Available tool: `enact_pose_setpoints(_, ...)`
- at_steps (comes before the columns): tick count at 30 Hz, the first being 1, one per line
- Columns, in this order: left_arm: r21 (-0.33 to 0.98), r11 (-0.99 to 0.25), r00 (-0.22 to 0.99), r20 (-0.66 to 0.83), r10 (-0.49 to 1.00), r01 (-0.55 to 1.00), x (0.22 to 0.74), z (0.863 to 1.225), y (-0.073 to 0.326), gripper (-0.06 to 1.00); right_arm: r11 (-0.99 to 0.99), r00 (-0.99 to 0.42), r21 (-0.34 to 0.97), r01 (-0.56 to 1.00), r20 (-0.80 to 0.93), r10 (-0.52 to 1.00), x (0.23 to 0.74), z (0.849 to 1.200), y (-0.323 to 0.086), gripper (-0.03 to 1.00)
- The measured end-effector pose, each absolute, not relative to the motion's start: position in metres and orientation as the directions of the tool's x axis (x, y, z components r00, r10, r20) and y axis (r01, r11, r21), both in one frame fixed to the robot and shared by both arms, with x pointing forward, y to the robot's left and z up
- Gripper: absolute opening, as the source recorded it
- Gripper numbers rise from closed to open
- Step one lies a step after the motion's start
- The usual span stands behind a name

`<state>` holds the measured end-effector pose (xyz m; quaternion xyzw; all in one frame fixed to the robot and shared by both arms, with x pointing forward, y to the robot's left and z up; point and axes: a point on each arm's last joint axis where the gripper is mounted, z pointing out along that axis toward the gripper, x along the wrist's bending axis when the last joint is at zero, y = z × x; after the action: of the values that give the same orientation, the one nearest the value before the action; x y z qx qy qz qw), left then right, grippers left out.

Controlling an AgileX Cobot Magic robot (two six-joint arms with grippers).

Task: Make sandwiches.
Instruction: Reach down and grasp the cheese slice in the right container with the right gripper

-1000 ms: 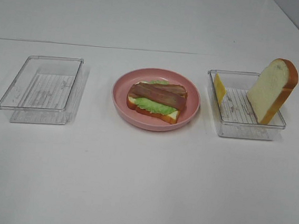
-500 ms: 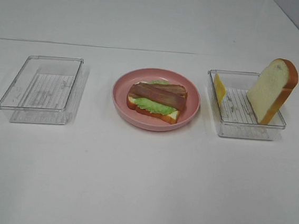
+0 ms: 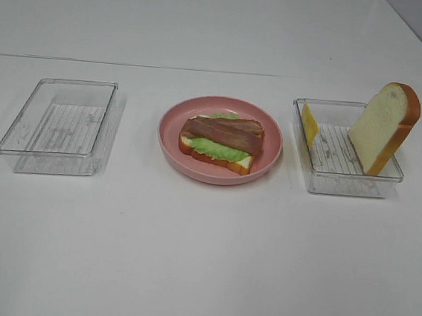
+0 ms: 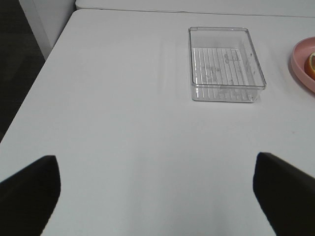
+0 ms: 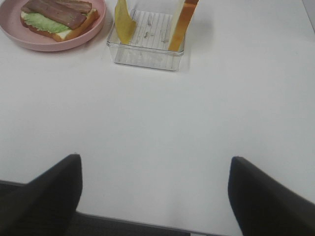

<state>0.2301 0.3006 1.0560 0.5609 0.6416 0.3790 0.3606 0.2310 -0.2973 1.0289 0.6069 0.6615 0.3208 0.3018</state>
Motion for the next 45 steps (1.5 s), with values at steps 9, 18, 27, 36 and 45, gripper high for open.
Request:
enact_pose_setpoints(9, 0.891, 0.083, -0.111, -0.037, 0.993, 0.446, 0.230, 1.056, 0.301, 0.99, 0.057, -0.081, 0.791, 0.609, -0.010, 0.997, 0.231, 1.029, -0.297, 0.80)
enact_pose_setpoints(18, 0.891, 0.083, -0.111, -0.037, 0.993, 0.446, 0.230, 1.056, 0.301, 0.99, 0.057, -0.081, 0.791, 0.609, -0.010, 0.997, 0.231, 1.029, -0.297, 0.80)
enact_pose_setpoints(27, 0.891, 0.083, -0.111, -0.037, 0.993, 0.446, 0.230, 1.056, 0.301, 0.99, 0.057, -0.081, 0.791, 0.609, -0.010, 0.997, 0.231, 1.029, -0.297, 0.80)
enact_pose_setpoints(36, 0.891, 0.083, -0.111, -0.037, 0.993, 0.446, 0.230, 1.056, 0.301, 0.99, 0.055, -0.080, 0.791, 0.610, -0.007, 0.997, 0.231, 1.029, -0.297, 0.80)
enact_pose_setpoints(45, 0.891, 0.083, -0.111, -0.037, 0.993, 0.446, 0.230, 1.056, 0.301, 0.99, 0.030, -0.053, 0.861, 0.508, -0.004, 0.999, 0.236, 1.046, -0.299, 0.82)
